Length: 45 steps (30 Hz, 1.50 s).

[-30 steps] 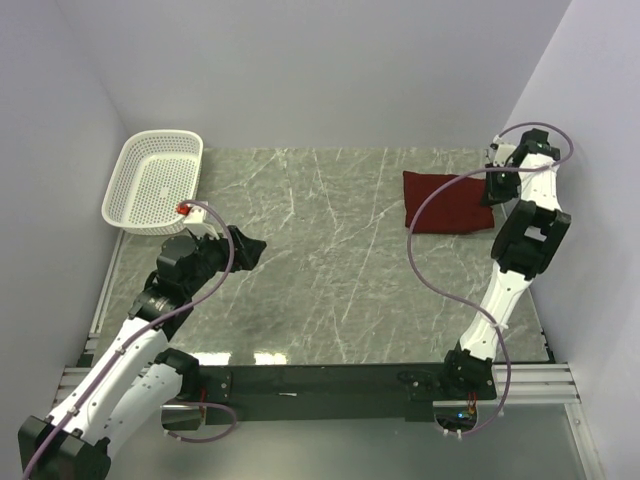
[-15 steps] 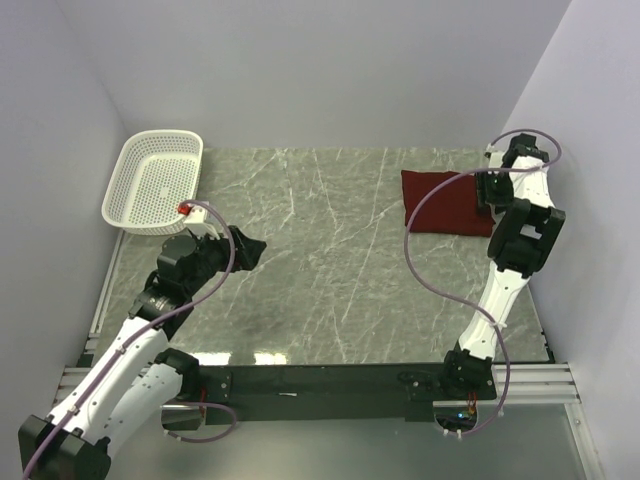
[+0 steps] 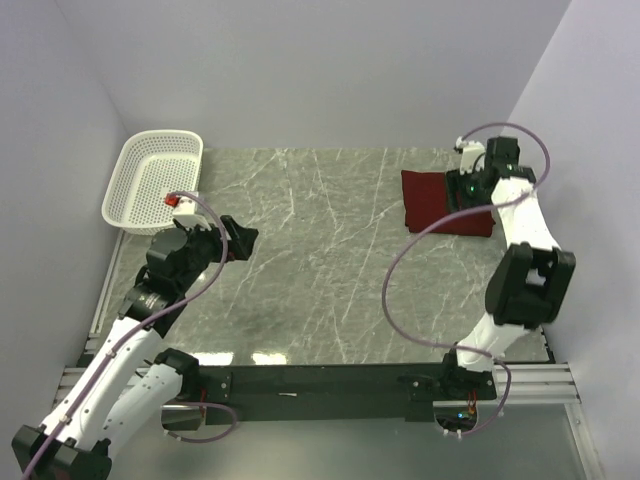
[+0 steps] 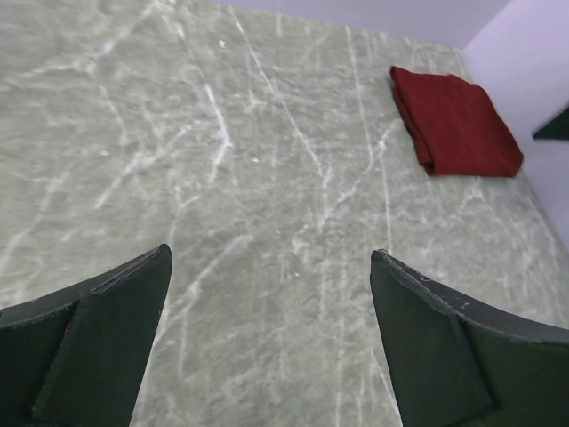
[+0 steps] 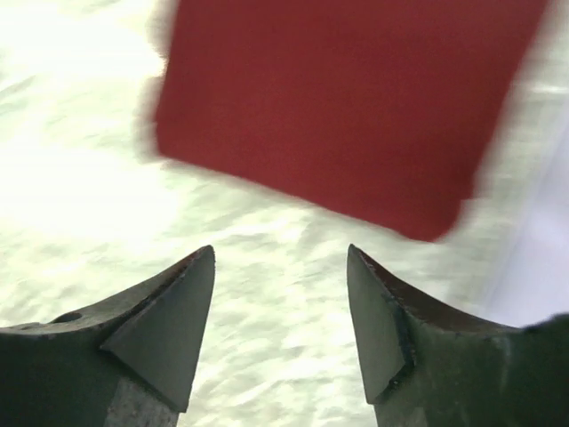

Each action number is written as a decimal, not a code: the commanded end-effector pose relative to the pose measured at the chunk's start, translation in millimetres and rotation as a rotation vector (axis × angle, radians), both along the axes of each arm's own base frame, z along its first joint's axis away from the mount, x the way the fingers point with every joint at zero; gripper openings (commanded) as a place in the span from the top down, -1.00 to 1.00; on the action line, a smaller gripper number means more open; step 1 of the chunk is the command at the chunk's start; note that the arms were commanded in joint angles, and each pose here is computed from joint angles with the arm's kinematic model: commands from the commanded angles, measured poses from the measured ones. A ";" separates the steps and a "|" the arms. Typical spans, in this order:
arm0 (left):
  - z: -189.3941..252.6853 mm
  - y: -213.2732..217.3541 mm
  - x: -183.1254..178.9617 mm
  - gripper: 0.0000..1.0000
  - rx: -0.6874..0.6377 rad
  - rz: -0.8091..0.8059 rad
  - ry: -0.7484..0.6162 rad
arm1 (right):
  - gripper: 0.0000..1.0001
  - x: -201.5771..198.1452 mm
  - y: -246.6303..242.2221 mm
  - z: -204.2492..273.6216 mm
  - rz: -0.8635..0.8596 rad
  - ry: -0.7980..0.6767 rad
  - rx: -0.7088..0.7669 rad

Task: Fold and stack the t-shirts
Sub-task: Neatly place the folded tshirt to the corner

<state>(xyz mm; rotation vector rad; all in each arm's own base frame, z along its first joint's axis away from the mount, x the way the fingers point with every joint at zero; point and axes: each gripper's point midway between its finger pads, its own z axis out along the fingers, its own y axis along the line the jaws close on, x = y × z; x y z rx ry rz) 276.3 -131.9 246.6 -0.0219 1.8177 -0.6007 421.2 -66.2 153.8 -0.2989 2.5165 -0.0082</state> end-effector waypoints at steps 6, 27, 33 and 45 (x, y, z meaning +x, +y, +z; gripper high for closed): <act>33.1 48.3 3.8 -0.99 0.123 0.201 -0.074 | -0.53 -81.9 68.0 45.1 0.197 -0.297 0.189; 32.6 74.0 3.2 -0.99 0.074 0.202 -0.049 | -1.00 -170.5 0.6 128.6 -0.519 -0.737 0.222; 33.0 75.4 -3.7 -0.99 0.079 0.202 -0.055 | -1.00 -174.1 -5.4 127.1 -0.538 -0.748 0.186; 29.6 69.9 -4.0 -0.99 0.048 0.184 -0.048 | -0.99 -173.1 -11.4 113.5 -0.549 -0.721 0.153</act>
